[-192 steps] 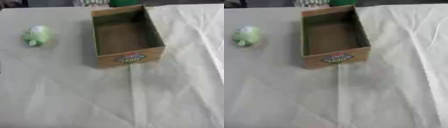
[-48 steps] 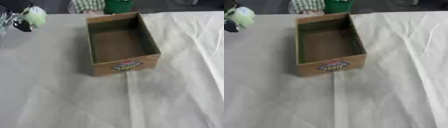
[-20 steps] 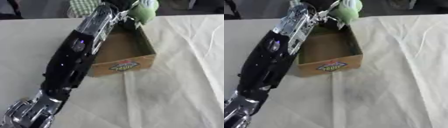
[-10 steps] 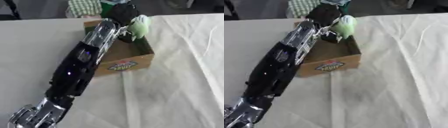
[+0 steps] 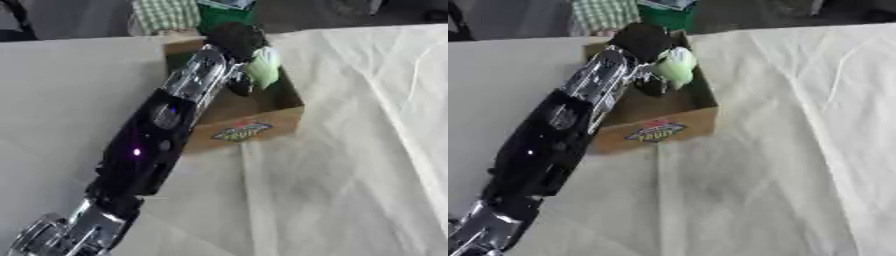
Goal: Pick up objects on the table and place them in the box.
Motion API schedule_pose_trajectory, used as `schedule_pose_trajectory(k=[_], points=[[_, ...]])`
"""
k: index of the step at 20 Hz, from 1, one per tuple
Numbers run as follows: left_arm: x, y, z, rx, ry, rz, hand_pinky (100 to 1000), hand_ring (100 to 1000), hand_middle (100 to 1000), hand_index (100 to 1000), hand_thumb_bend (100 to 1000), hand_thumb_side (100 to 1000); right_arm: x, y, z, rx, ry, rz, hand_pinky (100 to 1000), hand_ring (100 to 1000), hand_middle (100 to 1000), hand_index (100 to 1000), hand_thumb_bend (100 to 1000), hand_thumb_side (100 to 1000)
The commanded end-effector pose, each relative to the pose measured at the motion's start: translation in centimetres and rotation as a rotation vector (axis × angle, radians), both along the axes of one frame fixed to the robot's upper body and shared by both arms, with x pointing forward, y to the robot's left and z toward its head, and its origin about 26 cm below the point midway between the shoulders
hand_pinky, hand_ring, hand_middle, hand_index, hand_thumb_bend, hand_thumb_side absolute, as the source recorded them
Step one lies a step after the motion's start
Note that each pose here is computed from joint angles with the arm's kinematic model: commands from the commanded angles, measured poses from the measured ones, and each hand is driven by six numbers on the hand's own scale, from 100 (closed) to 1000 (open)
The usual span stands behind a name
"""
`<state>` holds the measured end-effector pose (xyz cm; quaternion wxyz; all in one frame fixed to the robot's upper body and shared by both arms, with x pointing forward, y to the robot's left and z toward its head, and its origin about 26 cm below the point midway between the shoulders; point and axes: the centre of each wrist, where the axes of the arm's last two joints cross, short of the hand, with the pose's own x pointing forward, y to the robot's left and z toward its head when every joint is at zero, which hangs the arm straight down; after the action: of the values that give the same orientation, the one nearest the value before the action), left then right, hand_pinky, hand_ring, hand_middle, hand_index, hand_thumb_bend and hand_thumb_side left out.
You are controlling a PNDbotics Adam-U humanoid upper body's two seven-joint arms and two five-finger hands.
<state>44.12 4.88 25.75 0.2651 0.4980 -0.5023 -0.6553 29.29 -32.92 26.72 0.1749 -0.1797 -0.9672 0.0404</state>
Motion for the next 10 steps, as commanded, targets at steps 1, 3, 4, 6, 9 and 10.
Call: schedule_pose_trajectory(k=[1,3,4,6,9,10], points=[[0.4,-0.3,1.3,0.049,0.052,0.029,503,616,523,668,100,268,-0.3,0.0,1.1,-0.018,-0.033,0.003,824,676,740,910,100,680],[1.1,-0.1,1.3,0.103,0.112,0.056,566,701,610,717,100,422,-0.3,0.1,1.2,-0.019,-0.037,0.008,824,676,740,910,100,680],[1.6,0.1,1.4,0.141,0.152,0.073,566,701,610,717,100,422,-0.2,0.2,1.3,-0.020,-0.039,0.012,824,676,740,910,100,680],[2.0,0.3,1.7,0.175,0.187,0.086,566,701,610,717,100,422,-0.2,0.2,1.3,-0.020,-0.041,0.015,824,676,740,910,100,680],[2.7,1.1,1.4,0.194,0.239,0.104,758,905,858,906,303,817,-0.2,0.3,1.5,-0.023,-0.047,0.020,823,676,740,909,100,680],[3.1,1.4,1.4,0.201,0.266,0.115,758,905,858,906,303,817,-0.2,0.3,1.6,-0.023,-0.048,0.022,823,676,740,909,100,680]])
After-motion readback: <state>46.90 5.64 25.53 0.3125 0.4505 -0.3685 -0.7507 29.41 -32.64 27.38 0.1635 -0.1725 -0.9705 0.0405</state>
